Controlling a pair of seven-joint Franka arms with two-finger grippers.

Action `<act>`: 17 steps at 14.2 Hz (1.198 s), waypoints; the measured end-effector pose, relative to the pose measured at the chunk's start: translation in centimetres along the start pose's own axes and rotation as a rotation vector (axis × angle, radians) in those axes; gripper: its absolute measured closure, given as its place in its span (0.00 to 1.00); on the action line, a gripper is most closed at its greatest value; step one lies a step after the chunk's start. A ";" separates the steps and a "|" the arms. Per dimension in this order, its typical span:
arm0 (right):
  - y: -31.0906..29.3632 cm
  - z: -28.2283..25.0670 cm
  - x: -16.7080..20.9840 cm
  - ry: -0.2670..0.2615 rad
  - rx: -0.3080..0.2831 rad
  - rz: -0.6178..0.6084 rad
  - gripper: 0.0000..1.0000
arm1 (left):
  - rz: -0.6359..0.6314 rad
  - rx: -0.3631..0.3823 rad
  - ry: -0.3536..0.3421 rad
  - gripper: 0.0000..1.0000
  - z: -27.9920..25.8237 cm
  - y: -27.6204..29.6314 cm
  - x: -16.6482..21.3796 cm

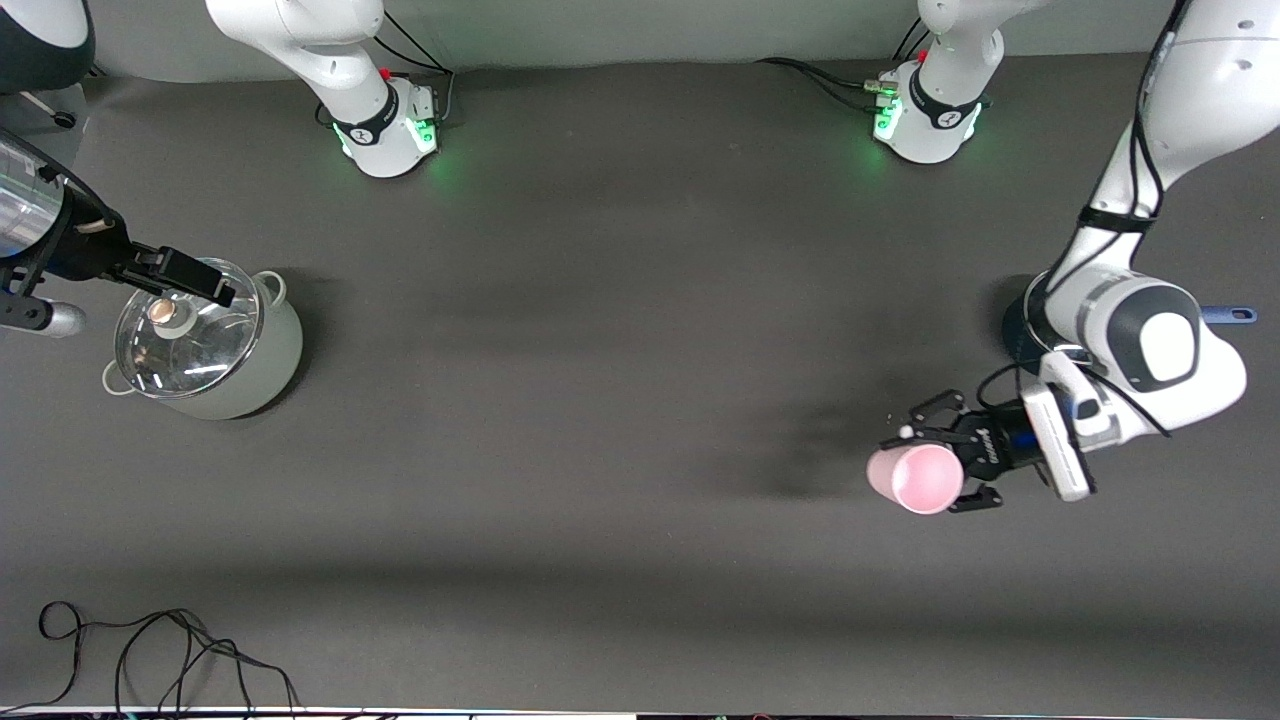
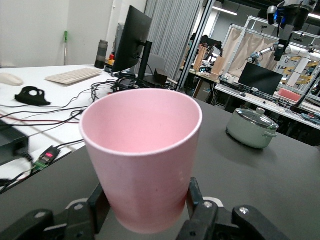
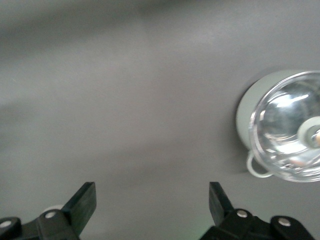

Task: Transfer pink cup from left to right arm
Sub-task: 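Carry the cup toward the middle while the right gripper approaches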

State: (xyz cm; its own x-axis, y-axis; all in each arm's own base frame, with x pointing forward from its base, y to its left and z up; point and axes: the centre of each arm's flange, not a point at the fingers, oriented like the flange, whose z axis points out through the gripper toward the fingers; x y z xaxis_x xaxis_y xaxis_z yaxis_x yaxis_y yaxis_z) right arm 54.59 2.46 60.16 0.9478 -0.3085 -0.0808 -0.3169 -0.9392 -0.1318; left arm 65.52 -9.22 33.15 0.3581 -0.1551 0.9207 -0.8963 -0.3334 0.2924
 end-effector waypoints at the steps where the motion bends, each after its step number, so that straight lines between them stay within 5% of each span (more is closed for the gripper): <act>1: -0.7 -0.4 0.1 -0.004 0.037 0.045 0.00 | 0.005 0.000 -0.001 0.35 1.5 1.1 0.6; 5: -4.7 -1.7 -0.1 -0.011 0.122 0.152 0.00 | 0.061 0.030 -0.018 0.35 7.8 5.9 3.7; 10: -14.2 -0.7 -1.5 -0.037 0.130 0.340 0.00 | 0.093 0.144 -0.027 0.35 14.9 15.1 8.3; 17: -26.2 1.8 -5.5 -0.060 0.163 0.579 0.00 | 0.102 0.291 -0.088 0.35 18.8 24.0 9.7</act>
State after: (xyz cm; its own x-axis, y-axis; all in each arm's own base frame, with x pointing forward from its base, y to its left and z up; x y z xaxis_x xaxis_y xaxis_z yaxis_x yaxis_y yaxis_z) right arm 57.62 29.04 62.30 0.6170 -0.7495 -0.2397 -0.7869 -0.5843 -0.1986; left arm 52.45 -36.19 44.26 0.3027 -0.2772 0.9119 -0.8209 -0.5619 0.1017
